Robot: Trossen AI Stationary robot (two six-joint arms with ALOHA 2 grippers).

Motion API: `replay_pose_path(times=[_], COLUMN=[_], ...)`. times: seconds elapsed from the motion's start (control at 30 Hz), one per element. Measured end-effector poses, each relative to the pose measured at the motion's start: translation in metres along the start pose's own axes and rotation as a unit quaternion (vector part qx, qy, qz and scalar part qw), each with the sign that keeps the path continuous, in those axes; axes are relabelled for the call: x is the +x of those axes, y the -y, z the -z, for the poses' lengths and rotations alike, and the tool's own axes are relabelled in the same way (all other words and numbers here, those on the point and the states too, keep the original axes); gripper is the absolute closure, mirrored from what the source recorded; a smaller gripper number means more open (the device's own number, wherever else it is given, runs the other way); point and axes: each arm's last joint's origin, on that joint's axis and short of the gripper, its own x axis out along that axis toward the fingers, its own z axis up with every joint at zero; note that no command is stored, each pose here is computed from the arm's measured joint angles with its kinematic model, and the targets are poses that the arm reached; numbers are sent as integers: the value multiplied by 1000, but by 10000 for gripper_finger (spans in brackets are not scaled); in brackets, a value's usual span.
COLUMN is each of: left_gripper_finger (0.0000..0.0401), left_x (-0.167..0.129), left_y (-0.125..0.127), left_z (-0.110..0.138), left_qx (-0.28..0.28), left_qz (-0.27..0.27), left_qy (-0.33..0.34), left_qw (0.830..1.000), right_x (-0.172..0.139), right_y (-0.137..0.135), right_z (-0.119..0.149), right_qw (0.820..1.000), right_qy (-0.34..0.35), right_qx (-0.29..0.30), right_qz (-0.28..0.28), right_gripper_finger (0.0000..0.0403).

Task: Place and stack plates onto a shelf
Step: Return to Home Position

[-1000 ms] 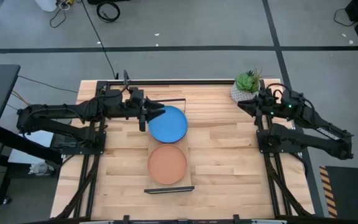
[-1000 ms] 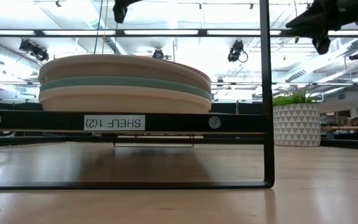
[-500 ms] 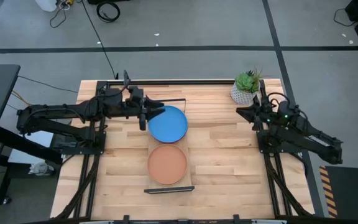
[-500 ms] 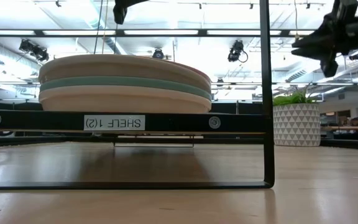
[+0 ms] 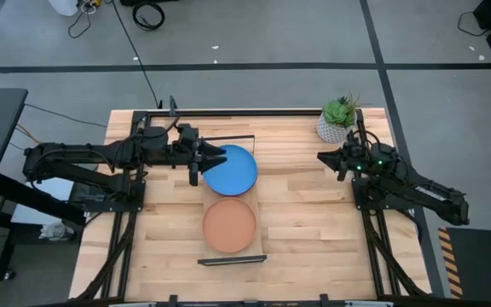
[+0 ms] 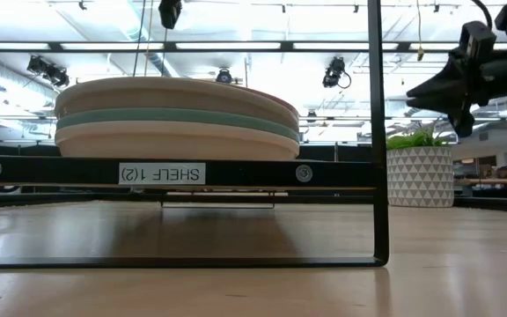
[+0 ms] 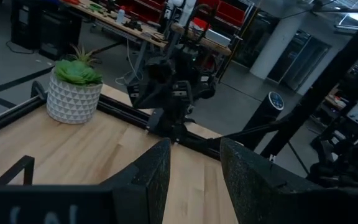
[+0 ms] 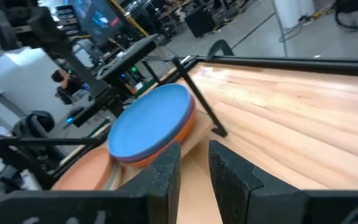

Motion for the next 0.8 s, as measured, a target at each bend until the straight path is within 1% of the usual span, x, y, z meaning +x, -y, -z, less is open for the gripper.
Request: replay_pose_path(times=[0.1, 0.17, 0.27, 0.47, 0.63, 0.8], left_gripper_finger=[254, 254, 254, 254, 254, 254], left_x=[0, 0, 0, 0, 0, 0], left_y=[0, 0, -2, -2, -2, -2], left_z=[0, 0, -1, -1, -1, -1], left_qx=[0, 0, -4, -6, -7, -6], left_qz=[-1, -1, -4, -4, -5, -4], left_qy=[0, 1, 2, 2, 2, 4], left_qw=[1000, 1000, 1000, 1000, 1000, 1000], right_x=[2, 4, 8, 14, 15, 14], right_y=[4, 6, 7, 6, 0, -10], right_z=[4, 7, 11, 15, 20, 26], right_qw=[1000, 1000, 1000, 996, 995, 993], right_qy=[-1, -3, 2, 38, 26, 15], right_qx=[1, 6, 24, 60, 72, 76], right_qz=[14, 12, -14, -54, -71, -91], right_gripper_finger=[314, 314, 314, 314, 322, 343])
